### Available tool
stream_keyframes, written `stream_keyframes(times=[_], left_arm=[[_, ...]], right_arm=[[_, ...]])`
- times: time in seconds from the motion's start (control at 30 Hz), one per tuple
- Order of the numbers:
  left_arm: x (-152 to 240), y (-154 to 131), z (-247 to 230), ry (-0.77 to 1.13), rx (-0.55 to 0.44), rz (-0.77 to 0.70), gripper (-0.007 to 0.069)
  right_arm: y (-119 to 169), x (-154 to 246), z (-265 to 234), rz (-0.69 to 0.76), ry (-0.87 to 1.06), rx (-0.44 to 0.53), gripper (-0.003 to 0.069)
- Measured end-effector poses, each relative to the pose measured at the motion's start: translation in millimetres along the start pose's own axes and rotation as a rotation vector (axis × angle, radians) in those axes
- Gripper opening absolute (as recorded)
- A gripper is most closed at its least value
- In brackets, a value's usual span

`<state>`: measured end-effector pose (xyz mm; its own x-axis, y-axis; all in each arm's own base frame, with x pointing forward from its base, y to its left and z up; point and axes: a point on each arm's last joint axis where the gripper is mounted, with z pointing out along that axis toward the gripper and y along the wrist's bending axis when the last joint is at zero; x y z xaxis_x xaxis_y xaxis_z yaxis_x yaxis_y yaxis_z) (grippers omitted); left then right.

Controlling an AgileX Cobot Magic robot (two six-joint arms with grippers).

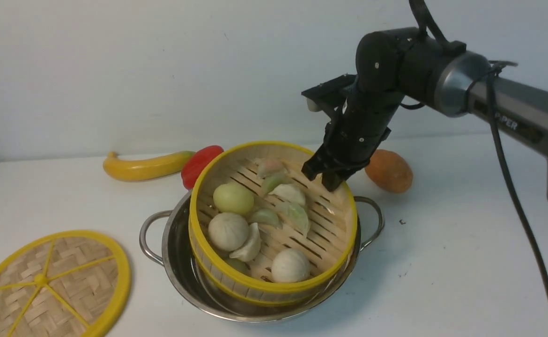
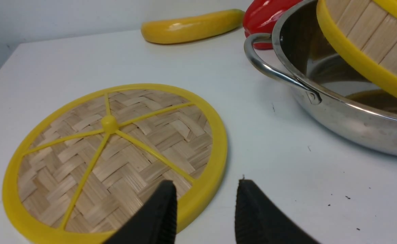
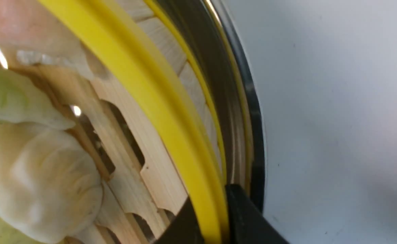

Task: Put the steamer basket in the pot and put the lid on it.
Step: Use the right arm to put the steamer into the iron steamer pot in the middle

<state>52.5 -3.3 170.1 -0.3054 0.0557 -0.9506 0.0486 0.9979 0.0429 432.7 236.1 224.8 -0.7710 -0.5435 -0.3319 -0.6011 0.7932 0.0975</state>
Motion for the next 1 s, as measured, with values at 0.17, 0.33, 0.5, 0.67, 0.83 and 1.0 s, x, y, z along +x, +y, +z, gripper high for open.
stream_keyframes(times=[0.17, 0.33, 0.5, 0.67, 0.83, 1.0], left_arm=[[0.0, 0.0, 0.0, 0.000, 0.000, 0.000, 0.0238], [0.0, 0.0, 0.0, 0.000, 0.000, 0.000, 0.0238], [0.0, 0.0, 0.0, 0.000, 0.000, 0.000, 0.0238], [0.0, 0.0, 0.0, 0.000, 0.000, 0.000, 0.0238], [0.0, 0.0, 0.0, 0.000, 0.000, 0.000, 0.0238], [0.0, 0.0, 0.0, 0.000, 0.000, 0.000, 0.0238]], right_arm=[[9.2, -5.5, -5.1, -0.026, -0.025, -0.004, 0.0025], [9.4, -5.2, -0.7, -0.031, -0.015, 0.000, 0.0025], [6.5, -3.6, 8.4, -0.037, 0.007, 0.015, 0.0025], [5.7, -2.9, 12.6, -0.037, 0.015, 0.018, 0.0026], [5.5, -2.7, 13.6, -0.036, 0.017, 0.018, 0.0027], [4.4, -2.5, 13.5, -0.042, 0.020, 0.031, 0.0048]])
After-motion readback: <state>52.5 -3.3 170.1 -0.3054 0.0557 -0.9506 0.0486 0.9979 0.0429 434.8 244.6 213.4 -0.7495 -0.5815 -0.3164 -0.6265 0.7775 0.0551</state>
